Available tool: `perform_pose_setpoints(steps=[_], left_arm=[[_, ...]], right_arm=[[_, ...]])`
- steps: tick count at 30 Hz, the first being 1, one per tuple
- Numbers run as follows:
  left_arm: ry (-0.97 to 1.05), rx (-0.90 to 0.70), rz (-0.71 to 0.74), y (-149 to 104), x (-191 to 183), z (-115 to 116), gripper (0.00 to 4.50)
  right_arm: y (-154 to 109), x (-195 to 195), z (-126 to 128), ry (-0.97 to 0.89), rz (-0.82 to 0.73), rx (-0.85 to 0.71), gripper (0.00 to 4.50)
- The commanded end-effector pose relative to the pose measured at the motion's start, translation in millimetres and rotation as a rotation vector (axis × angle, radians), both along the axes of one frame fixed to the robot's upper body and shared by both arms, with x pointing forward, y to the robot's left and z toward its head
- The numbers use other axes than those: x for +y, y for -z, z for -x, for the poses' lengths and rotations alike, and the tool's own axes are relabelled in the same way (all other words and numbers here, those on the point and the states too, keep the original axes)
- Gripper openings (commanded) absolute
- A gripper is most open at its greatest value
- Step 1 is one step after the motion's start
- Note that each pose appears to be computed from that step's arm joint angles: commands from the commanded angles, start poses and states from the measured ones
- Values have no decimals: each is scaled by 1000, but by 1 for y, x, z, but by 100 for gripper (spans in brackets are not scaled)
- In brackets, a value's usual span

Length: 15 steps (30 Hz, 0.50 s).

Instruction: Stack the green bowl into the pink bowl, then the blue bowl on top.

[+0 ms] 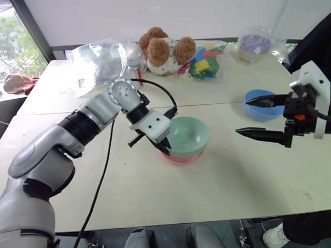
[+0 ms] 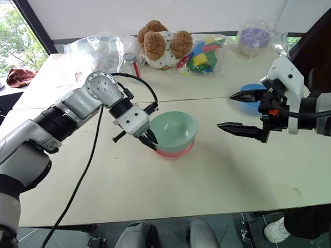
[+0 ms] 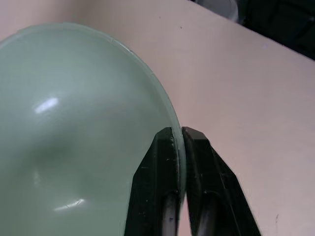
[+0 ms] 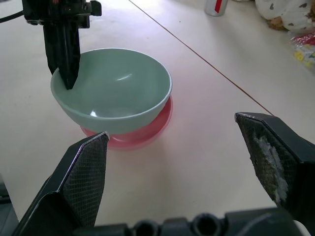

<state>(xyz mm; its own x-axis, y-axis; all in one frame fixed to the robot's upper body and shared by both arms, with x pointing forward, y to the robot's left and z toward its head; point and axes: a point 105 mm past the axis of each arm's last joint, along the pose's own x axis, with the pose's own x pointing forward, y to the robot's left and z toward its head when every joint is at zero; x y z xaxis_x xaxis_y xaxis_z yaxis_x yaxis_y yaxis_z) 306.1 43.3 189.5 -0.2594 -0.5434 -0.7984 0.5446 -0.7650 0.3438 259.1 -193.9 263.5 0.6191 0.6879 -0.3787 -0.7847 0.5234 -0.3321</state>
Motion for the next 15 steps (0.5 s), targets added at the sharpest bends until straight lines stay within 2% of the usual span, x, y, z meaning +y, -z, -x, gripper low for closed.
perform_pose_setpoints(steps=[1,4,6,8,12,15], left_arm=[[15,-46,-12,1,3,-2,193],[2,-47,-20,3,8,-4,331],[-29,-39,34,-6,5,-7,433],[-69,-26,120,-23,0,-12,444],[-304,33,469,-105,6,-35,444],[-424,93,576,-127,32,-39,444]], right_arm=[[-11,2,3,-12,-4,-57,450],[-12,2,2,-15,-4,-59,450],[-12,2,2,-15,-4,-59,450],[-11,2,1,-15,-6,-58,450],[0,-10,-13,63,15,-64,450],[9,-22,-29,132,32,-57,450]])
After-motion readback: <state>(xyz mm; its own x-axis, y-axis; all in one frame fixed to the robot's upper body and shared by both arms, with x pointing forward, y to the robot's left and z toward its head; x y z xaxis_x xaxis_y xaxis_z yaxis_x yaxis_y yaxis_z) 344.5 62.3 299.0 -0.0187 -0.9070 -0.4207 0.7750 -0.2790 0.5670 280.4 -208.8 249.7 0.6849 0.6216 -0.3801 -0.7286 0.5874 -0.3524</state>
